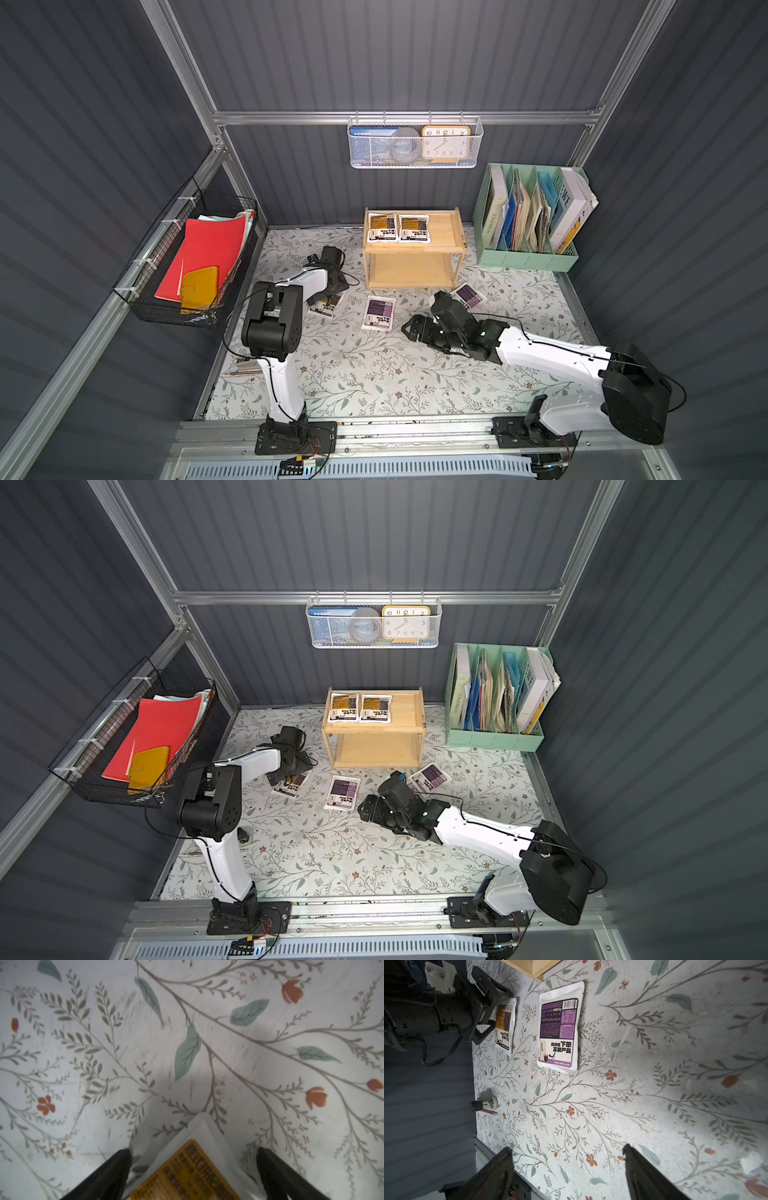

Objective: Place the bagged coffee beans on the shelf by color
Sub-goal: Adjust the bagged coffee beans at the center of the board.

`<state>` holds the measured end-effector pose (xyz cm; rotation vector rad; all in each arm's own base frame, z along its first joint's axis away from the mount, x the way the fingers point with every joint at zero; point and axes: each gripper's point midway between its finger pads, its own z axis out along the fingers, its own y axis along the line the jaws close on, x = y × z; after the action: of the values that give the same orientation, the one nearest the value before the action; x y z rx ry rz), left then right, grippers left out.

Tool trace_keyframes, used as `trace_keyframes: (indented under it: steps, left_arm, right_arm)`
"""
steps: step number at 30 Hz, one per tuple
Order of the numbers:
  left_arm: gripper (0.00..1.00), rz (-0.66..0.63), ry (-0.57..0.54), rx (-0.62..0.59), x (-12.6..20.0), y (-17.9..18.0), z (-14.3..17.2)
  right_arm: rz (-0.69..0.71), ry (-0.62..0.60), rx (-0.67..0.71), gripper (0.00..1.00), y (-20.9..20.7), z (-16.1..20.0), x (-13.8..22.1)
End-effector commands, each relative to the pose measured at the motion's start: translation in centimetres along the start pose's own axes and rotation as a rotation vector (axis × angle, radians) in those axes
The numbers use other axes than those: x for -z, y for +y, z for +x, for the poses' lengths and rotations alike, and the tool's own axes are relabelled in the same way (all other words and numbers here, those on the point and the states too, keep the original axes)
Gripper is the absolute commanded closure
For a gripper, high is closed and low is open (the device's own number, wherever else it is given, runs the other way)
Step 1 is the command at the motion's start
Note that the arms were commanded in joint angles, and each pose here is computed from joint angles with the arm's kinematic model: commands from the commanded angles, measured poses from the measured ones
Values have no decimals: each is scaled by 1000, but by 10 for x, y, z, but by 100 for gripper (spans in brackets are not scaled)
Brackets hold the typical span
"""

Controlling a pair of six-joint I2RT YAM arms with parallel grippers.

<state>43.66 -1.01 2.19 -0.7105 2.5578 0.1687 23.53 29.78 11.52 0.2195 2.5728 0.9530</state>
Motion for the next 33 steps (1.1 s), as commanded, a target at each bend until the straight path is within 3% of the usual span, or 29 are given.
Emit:
trace_keyframes:
  steps: [1,9,21,25,33]
  left_arm:
    - [0,-16,127,-6,-4,16,46]
    - [0,69,174,54,13,21,75]
    - [0,280,218,262,53,1,109]
    - [0,318,182,287,73,-8,104]
    - [0,151,37,294,91,16,62]
  right_arm:
    - [-7,14,8,14,1,2,-4]
    - [-10,26,7,14,4,3,-9]
    - [-29,62,-12,14,9,10,-22]
    - [-45,74,-14,14,13,12,-26]
    - [-109,105,-21,14,33,13,-38]
